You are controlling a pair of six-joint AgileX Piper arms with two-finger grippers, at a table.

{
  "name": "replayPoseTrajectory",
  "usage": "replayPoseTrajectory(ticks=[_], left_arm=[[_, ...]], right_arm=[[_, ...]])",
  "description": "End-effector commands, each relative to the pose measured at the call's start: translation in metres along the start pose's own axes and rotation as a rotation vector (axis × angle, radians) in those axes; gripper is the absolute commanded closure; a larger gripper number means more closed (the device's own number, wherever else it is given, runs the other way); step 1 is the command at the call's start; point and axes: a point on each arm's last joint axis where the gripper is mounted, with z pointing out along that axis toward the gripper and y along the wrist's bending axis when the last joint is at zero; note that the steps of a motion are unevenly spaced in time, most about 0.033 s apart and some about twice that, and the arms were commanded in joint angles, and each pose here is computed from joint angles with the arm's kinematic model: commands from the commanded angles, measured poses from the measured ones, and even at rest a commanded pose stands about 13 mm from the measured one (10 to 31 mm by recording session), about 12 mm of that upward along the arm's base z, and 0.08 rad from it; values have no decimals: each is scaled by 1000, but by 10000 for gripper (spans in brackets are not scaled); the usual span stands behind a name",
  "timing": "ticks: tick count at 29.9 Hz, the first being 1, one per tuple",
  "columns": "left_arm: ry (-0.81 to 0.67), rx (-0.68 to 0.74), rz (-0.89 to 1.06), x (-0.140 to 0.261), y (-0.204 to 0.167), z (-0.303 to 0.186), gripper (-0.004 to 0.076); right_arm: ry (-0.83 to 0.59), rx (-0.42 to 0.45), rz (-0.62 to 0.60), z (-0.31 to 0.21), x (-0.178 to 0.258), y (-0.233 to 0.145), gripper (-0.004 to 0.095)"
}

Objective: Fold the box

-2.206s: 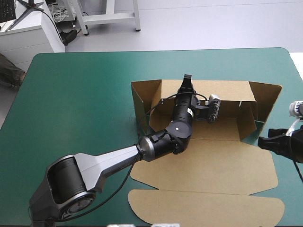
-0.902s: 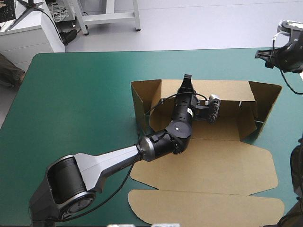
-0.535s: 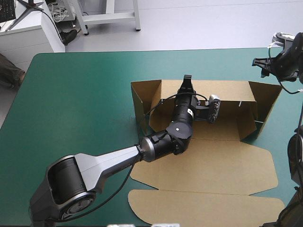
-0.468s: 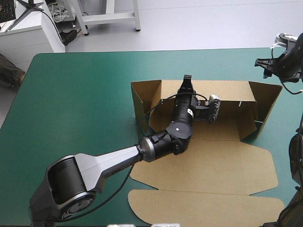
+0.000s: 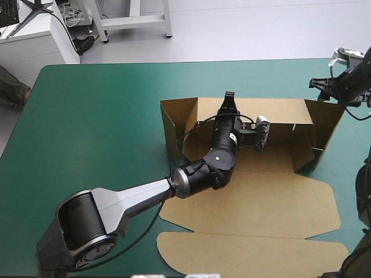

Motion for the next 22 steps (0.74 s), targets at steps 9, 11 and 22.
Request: replayPoseTrajectory(ticks=[9,11,22], left_arm=[[-31,-43,-73,0,26,-17,734],[-31,-42,-83,0,26,-17,734],[-34,-42,-94,0,26,-17,734]], right_arm=[[1,56,-68,-43,40,-2,400],[18,40,-86,-46,51,0,400],[127,-146,-148,-29,99,13,400]])
